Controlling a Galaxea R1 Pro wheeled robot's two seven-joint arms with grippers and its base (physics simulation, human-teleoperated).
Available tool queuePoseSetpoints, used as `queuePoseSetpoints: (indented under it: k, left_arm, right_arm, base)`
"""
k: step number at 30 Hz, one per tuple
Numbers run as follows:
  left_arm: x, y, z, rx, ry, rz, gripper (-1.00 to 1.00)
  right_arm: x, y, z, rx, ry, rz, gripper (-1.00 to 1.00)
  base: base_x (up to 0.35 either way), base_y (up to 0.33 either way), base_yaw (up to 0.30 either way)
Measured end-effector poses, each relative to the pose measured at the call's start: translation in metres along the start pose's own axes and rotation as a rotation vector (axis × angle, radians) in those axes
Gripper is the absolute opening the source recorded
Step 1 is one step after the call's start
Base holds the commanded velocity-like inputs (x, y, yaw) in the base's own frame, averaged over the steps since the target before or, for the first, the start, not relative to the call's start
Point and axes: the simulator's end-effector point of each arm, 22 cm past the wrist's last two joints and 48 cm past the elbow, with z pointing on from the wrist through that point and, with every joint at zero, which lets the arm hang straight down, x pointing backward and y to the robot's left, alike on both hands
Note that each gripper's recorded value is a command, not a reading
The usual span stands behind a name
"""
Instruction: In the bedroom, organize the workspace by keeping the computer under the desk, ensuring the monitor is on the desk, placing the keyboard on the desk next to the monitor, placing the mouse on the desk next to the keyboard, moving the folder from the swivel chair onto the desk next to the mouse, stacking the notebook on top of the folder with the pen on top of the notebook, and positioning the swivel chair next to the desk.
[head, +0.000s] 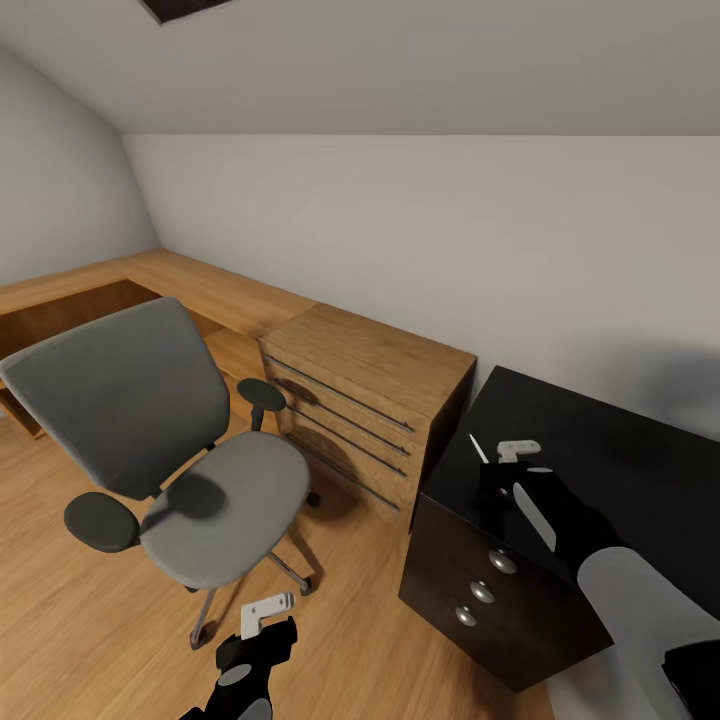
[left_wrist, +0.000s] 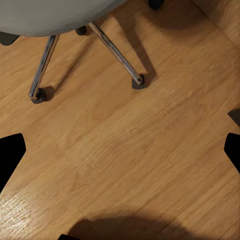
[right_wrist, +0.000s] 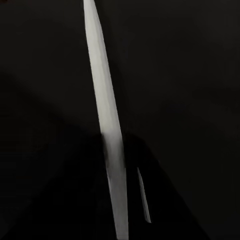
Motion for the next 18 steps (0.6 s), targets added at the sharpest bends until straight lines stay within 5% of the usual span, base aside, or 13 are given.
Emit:
queuePoseSetpoints:
  k: [18]
  left_arm:
    - [0.0010,-0.0035,-0.0007,0.006,0.004,-0.004,1.00]
  right_arm:
    - [-0.0087,0.0011,-0.0038,-0.006,-0.003,0.010,-1.00]
  base:
    - [0.000,0.000,0.000]
